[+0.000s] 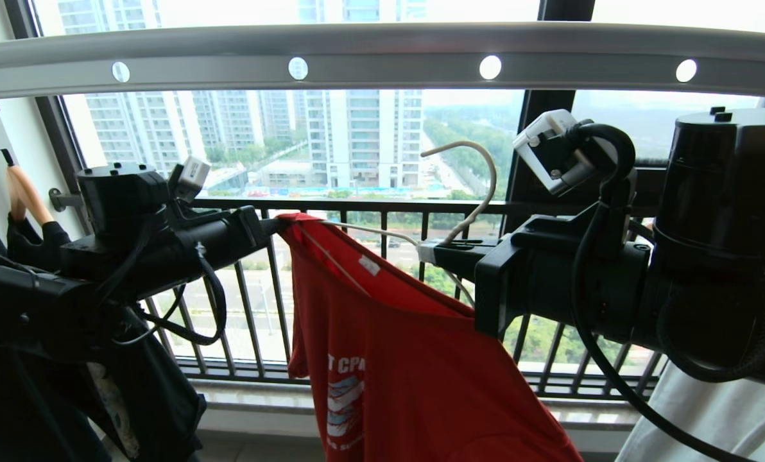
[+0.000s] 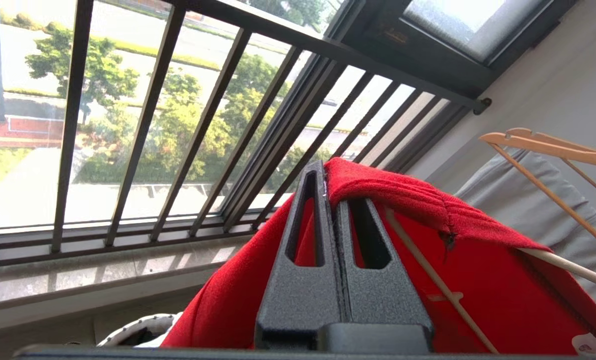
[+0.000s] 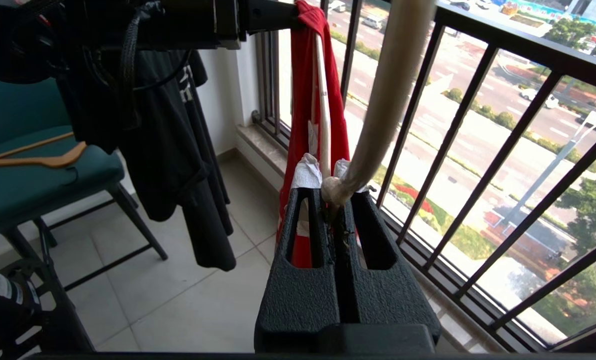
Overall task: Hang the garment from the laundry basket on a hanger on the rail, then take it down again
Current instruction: Take the clothes off the clothes rack
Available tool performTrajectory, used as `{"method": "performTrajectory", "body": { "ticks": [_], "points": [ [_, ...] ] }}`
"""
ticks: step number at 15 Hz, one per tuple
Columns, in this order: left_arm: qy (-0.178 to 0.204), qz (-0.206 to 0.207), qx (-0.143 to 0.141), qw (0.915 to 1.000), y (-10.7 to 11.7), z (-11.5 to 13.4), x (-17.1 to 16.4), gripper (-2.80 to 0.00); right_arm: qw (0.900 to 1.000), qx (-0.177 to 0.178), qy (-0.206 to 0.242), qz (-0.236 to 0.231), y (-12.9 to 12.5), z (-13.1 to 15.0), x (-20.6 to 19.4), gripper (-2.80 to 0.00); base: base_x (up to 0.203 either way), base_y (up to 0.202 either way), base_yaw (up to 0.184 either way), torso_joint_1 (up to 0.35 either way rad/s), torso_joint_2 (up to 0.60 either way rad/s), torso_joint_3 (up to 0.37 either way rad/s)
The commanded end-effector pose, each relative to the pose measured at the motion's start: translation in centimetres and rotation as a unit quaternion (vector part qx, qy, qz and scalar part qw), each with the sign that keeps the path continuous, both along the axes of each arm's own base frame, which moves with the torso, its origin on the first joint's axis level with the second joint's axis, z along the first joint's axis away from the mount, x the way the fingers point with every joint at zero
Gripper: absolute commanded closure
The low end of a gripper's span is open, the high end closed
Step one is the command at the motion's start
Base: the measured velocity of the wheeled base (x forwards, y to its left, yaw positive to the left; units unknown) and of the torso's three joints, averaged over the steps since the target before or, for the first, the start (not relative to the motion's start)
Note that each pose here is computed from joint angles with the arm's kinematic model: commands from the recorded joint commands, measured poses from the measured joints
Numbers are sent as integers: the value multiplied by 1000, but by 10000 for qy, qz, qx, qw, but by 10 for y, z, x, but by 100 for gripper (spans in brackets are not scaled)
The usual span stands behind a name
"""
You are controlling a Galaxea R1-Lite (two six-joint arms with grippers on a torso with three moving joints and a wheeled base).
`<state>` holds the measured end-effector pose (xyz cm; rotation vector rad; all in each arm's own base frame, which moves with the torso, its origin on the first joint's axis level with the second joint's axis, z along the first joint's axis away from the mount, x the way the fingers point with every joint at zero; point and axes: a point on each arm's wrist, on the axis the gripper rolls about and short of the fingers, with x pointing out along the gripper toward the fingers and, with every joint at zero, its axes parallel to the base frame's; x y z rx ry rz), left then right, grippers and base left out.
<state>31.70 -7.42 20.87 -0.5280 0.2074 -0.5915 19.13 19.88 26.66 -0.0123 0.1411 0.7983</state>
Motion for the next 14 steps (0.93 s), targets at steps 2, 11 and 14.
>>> {"method": "performTrajectory", "body": {
  "ticks": [2, 11, 14],
  "points": [
    [-238, 248, -468, 9983, 0, 5, 3, 0, 9997, -217, -79, 107, 1, -5, -3, 0, 0, 0, 0, 0, 0, 0],
    [-54, 262, -509, 9983, -1, -8, 11, 0, 9984, -468, -117, 301, 6, -15, -9, 0, 0, 0, 0, 0, 0, 0],
    [19, 144, -374, 9992, -8, -15, 8, 0, 9984, -468, -119, 294, 7, -15, -9, 0, 0, 0, 0, 0, 0, 0]
  ]
}}
